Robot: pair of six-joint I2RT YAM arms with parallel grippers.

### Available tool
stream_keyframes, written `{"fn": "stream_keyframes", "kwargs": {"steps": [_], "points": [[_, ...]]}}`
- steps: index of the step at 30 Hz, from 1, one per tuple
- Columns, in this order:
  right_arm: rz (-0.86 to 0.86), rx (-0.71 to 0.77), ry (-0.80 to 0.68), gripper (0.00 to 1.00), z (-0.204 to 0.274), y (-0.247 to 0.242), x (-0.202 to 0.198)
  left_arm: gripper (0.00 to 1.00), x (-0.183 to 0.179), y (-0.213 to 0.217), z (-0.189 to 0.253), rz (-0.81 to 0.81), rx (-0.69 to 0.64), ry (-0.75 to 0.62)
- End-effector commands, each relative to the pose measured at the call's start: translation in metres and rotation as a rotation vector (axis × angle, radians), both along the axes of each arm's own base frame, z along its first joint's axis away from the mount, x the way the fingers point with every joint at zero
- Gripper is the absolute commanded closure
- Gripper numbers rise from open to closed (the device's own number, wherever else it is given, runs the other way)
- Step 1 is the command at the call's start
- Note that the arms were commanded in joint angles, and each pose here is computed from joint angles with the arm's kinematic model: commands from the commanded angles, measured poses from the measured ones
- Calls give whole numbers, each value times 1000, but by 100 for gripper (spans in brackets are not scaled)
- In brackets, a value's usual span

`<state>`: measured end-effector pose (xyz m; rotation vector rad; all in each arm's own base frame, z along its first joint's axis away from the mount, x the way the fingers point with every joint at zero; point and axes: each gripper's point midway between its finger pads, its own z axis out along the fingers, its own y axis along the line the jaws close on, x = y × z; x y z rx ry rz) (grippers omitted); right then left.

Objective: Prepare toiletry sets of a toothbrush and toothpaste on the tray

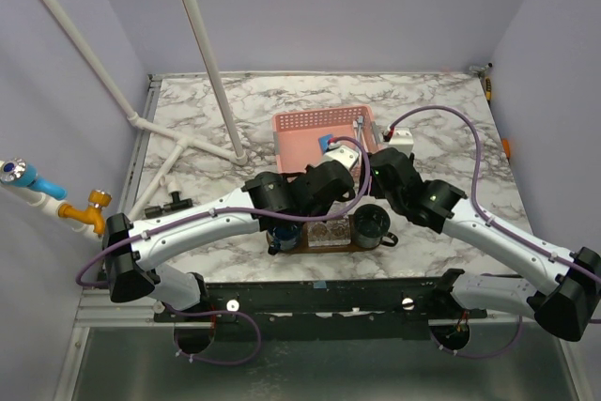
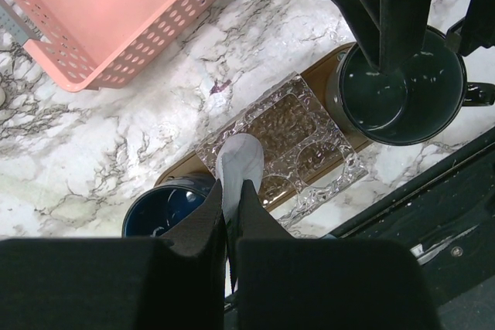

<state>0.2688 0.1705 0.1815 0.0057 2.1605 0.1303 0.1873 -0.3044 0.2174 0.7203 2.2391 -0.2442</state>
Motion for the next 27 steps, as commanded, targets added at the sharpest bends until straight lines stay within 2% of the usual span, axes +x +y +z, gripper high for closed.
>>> {"fn": "stream_keyframes", "kwargs": {"steps": [1, 27], "points": [[-2, 5, 17, 28, -9, 1, 0, 100, 5, -4, -2, 11, -17, -18], [-1, 0, 35, 26, -19, 2, -2, 100, 3, -2, -31, 18, -11, 5]]}}
